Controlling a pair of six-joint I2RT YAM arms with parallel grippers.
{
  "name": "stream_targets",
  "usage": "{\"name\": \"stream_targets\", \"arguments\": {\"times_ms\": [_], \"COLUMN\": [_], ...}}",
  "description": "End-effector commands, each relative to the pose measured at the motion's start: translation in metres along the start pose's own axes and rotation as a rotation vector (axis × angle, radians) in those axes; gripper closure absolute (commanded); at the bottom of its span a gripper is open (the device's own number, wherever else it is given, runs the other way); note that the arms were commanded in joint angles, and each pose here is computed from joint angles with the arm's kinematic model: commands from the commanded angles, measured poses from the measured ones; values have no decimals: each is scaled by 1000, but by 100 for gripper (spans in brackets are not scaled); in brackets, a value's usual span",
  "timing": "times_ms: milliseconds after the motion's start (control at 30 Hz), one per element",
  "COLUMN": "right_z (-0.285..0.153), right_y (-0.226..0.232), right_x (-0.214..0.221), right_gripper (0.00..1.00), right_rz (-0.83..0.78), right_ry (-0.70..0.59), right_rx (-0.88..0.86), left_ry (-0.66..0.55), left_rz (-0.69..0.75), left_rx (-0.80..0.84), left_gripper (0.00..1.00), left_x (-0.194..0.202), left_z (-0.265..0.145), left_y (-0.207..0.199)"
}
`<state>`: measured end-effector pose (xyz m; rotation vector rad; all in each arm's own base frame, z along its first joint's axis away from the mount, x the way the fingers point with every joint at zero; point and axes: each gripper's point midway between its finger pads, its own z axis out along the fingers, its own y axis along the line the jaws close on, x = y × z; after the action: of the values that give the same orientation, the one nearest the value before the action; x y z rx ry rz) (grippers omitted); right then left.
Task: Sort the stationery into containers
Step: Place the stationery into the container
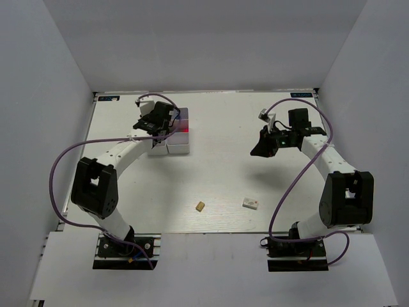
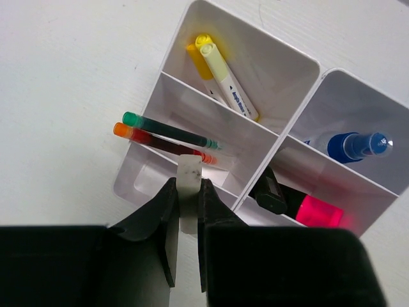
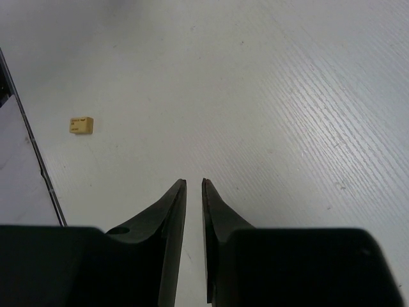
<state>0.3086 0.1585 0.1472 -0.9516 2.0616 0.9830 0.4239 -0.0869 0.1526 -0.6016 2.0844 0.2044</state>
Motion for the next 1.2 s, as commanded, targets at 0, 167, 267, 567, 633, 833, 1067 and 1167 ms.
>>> {"name": "stream_targets", "arguments": {"times_ms": [0,167,267,567,633,833,1067,1167], "right_z": [-3,-4,-4,-2,-1,-1,-1,-1], "right_y": [6,7,7,5,5,5,5,6], "right_x": [-9,-7,-6,-8,-7,-7,-6,-6], "right_gripper": [77,77,76,76,76,75,70,69], "right_rz": [-28,-30,-35,-22,-18,-21,-19,-32], "right_ry": [-20,-12,-11,-14,-11,-9,-6,-5], "right_rx": [-21,-24,-24,-34,-36,-39,-45,-48], "left_ry": [-8,20,28,59,85,100,112,112], "left_rz": [-7,5,-16,-121,-148,-255,-275,-275], "left_rx": [-2,-14,-33,-55,-86,-116,-119,-119], "left_gripper": [100,100,99,94,94,93,62,53], "left_x": [0,7,12,21,31,34,37,37], "left_z": [7,10,11,8,9,6,6,6], "left_y": [-2,-3,1,5,10,11,11,11]}}
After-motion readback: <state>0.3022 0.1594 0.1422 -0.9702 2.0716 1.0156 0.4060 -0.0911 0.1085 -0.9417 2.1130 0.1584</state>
